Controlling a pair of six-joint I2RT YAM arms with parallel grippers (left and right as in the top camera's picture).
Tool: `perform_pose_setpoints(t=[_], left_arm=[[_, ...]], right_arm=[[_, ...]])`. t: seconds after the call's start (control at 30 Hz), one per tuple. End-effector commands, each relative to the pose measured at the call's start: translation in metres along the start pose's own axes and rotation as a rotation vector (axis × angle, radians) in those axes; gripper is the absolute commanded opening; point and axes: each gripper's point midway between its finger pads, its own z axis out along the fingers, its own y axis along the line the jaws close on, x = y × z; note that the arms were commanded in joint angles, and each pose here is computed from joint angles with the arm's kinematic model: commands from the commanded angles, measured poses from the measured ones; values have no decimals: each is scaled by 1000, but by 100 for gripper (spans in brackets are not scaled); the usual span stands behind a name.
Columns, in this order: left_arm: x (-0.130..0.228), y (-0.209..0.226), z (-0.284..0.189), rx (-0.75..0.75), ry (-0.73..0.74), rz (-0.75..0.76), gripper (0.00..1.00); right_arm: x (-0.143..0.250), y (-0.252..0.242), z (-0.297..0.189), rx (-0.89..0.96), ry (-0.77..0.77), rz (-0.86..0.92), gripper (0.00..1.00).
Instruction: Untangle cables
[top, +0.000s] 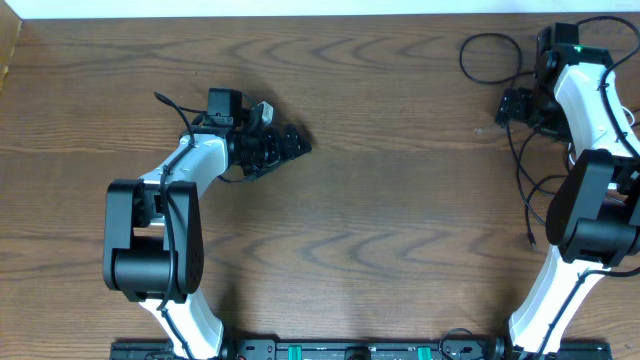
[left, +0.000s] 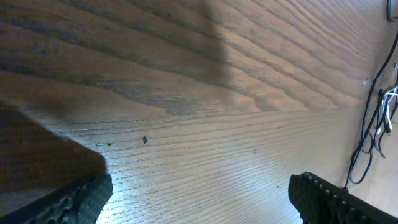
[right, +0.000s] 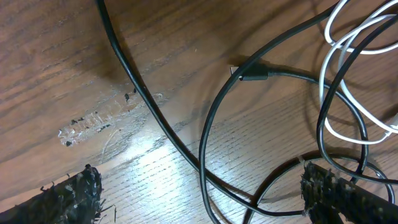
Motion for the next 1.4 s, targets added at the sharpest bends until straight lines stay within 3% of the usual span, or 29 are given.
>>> perform_pose_setpoints(t=[0.0,0.3,0.9,1.37], left_arm=[[9,14,6,-41,25,-30,97],[9,14,6,-41,25,-30,97],[9,14,6,-41,25,-30,97],[9,14,6,-41,25,-30,97]], right_arm=[[-2,3,-2,-2,-9,-11,99],[-7,15,-44,-35,-103,-32,99],[17,52,-219,-211,-477,-124,99],[88,-11,-381,-387,-877,-59,99]])
